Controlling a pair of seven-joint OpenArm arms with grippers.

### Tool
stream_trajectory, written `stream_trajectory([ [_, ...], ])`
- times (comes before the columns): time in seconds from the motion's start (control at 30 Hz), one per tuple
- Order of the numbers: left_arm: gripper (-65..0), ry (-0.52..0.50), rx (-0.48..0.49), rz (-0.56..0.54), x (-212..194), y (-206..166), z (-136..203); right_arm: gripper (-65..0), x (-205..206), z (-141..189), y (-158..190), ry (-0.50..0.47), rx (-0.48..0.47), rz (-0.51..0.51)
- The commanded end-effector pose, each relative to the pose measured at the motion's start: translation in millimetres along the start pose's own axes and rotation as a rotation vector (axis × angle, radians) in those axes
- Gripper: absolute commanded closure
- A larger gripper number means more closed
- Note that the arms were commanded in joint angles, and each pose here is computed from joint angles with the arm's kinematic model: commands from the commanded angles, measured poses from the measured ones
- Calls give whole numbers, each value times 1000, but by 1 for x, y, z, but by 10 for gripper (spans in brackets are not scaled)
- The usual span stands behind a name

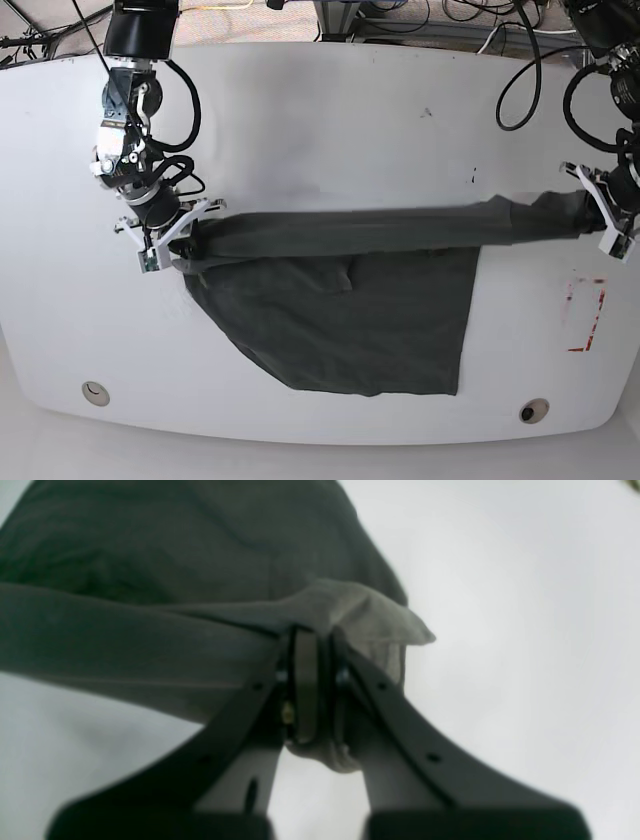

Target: Fold the T-shirt properly

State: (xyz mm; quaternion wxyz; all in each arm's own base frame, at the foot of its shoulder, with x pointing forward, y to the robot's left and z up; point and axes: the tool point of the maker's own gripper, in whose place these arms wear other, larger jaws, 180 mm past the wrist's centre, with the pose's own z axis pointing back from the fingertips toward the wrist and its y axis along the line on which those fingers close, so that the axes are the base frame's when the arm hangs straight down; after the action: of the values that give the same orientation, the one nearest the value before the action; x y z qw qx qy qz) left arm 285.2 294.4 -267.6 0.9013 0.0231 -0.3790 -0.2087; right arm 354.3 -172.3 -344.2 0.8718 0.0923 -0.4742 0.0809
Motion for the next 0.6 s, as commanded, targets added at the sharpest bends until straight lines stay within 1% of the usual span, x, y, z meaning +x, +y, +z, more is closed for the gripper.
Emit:
stream_trajectory([
  [0.0,0,-5,30,-11,-5,8,11,0,4,6,0,-39,-7,-4],
  [0.2,0,92,28,25,-47,4,20,0,-45,18,8,59,5,-36],
  [0.37,0,153,28,43,-72,1,27,0,-67,27,24,94,23,-62],
  [0.57,0,194,19,49,-87,-3,31,0,-80,36,40,109,40,-83],
])
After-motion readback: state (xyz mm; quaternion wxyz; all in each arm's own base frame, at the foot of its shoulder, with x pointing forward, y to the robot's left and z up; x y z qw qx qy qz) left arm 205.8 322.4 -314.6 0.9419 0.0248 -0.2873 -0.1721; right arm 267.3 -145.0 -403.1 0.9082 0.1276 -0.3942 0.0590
